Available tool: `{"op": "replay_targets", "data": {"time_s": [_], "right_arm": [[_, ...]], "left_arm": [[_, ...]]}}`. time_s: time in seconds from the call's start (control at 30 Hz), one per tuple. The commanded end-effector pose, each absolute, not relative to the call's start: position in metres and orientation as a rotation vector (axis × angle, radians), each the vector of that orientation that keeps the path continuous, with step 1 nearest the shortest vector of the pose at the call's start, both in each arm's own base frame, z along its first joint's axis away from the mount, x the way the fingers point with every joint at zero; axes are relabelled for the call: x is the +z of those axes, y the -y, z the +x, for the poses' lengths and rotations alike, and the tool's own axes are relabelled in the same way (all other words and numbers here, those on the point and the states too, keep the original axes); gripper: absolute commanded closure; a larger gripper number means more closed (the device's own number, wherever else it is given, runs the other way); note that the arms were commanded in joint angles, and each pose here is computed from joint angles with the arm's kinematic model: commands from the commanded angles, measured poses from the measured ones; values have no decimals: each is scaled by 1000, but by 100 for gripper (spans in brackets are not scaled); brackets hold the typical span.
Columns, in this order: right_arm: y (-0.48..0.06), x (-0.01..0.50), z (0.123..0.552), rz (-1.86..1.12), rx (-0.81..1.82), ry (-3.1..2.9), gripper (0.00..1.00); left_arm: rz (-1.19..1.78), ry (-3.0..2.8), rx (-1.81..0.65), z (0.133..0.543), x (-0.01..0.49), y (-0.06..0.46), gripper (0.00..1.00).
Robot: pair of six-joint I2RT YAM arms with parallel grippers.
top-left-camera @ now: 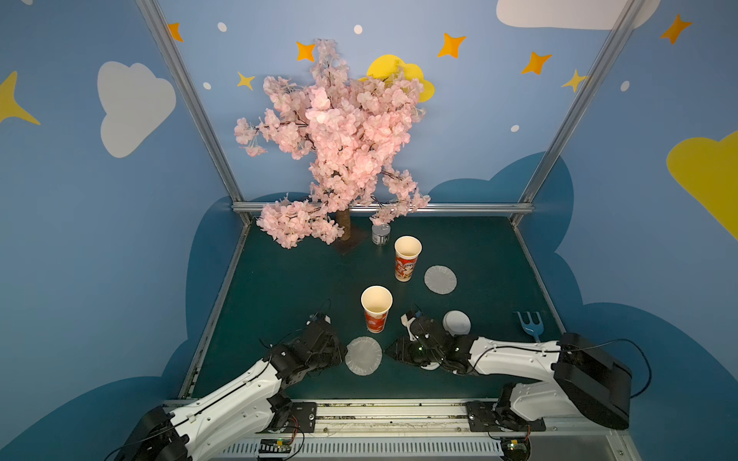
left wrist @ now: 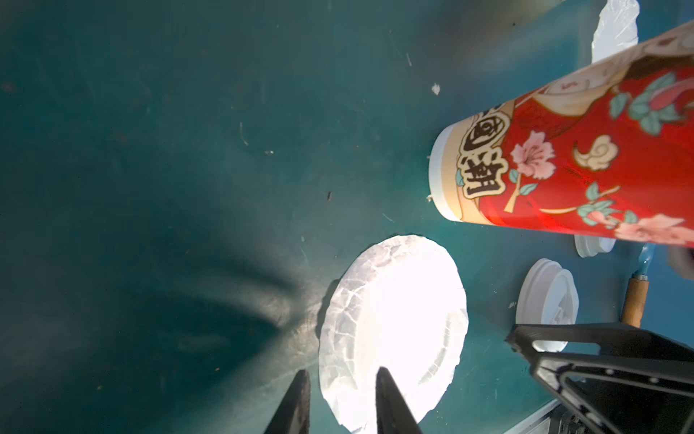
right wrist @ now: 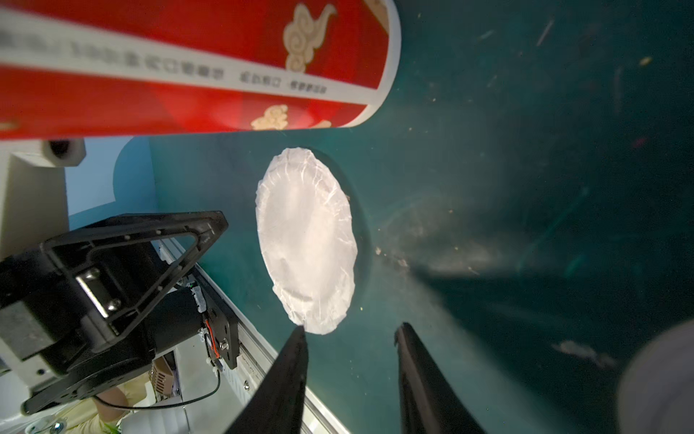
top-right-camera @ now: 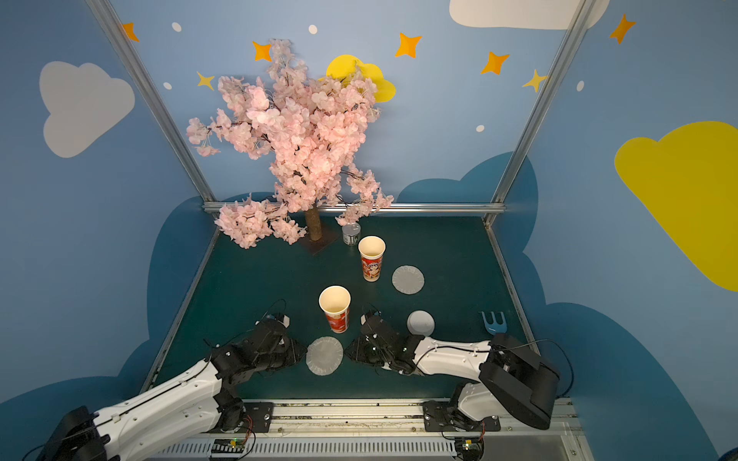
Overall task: Put the leak-proof paper on the milk tea cups
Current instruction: Pick up the leak-proof paper from the center of the board.
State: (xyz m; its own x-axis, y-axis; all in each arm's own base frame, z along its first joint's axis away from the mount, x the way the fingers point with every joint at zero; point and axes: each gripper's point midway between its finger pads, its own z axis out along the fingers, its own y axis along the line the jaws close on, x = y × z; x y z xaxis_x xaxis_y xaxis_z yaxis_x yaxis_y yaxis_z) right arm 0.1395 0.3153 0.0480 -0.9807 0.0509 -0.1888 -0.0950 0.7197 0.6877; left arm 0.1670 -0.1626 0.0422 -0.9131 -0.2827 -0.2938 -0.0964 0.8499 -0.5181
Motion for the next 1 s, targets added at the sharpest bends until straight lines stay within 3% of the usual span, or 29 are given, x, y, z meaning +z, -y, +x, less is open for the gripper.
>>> {"op": "replay_targets", "data": {"time_s": [0.0, 0.53, 0.67, 0.77, 0.97], "right_arm": [[-326, 49, 142, 25, 1154, -2728, 62], [-352, 29, 137, -17, 1226, -2813, 76], [-354, 28, 137, -26, 1226, -2819, 83], [-352, 32, 138, -29, 1222, -2806, 100], [-352, 50, 134, -116, 1258, -2773, 100]], "left_arm": [[-250, -2678, -708, 165, 34, 163, 73], [-247, -2795, -666, 152, 13, 168, 79], [-251, -2795, -664, 151, 14, 168, 78], [-260, -2789, -663, 150, 16, 166, 78], [-302, -2728, -643, 151, 35, 154, 76]]}}
